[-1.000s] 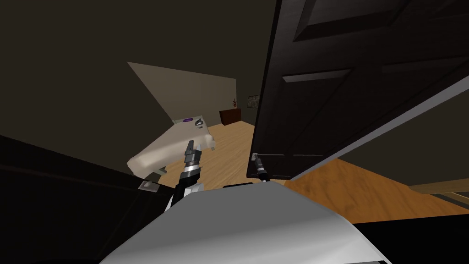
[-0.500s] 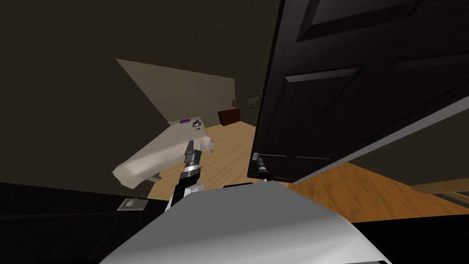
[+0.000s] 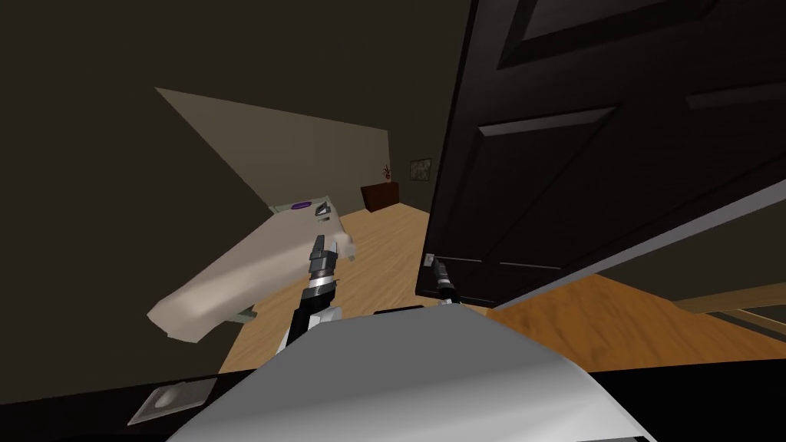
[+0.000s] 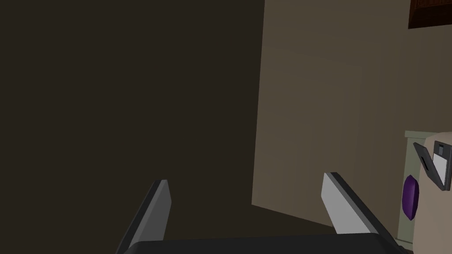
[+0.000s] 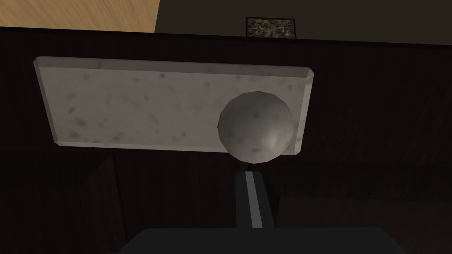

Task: Push the door open

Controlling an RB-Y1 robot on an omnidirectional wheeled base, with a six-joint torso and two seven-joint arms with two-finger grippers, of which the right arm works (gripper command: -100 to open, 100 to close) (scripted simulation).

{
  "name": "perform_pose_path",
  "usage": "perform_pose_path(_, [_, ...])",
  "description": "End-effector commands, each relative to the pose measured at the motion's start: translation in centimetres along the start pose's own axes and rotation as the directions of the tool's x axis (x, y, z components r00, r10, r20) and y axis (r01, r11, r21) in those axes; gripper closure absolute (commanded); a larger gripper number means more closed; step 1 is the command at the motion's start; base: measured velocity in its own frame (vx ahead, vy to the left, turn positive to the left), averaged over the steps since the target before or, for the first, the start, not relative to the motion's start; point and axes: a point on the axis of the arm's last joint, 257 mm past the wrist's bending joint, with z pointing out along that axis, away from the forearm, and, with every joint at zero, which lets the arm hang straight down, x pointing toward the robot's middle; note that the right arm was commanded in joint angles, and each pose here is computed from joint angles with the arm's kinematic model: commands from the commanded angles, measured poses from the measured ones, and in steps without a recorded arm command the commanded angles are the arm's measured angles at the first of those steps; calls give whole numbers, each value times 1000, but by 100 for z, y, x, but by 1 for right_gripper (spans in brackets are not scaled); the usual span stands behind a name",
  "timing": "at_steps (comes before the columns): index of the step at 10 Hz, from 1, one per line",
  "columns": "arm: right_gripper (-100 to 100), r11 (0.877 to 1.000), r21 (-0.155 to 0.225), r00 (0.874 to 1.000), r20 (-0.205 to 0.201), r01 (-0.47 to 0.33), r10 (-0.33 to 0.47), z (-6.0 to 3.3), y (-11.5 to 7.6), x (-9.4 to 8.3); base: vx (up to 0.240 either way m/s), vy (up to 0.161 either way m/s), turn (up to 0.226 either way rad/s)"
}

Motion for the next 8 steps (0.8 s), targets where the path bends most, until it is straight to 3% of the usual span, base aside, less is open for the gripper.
perform_pose_path(1, [-100,1000,3,1000,-1,-6,6,-6,-6,18,-171,78,-28])
perform_pose_path(6, [-100,999,6,999,6,-43,43,-24,4,110,-206,106,-41])
perform_pose_path(8, [-100,999,3,999,9,-34,34,-29,-4,70,16,23,1])
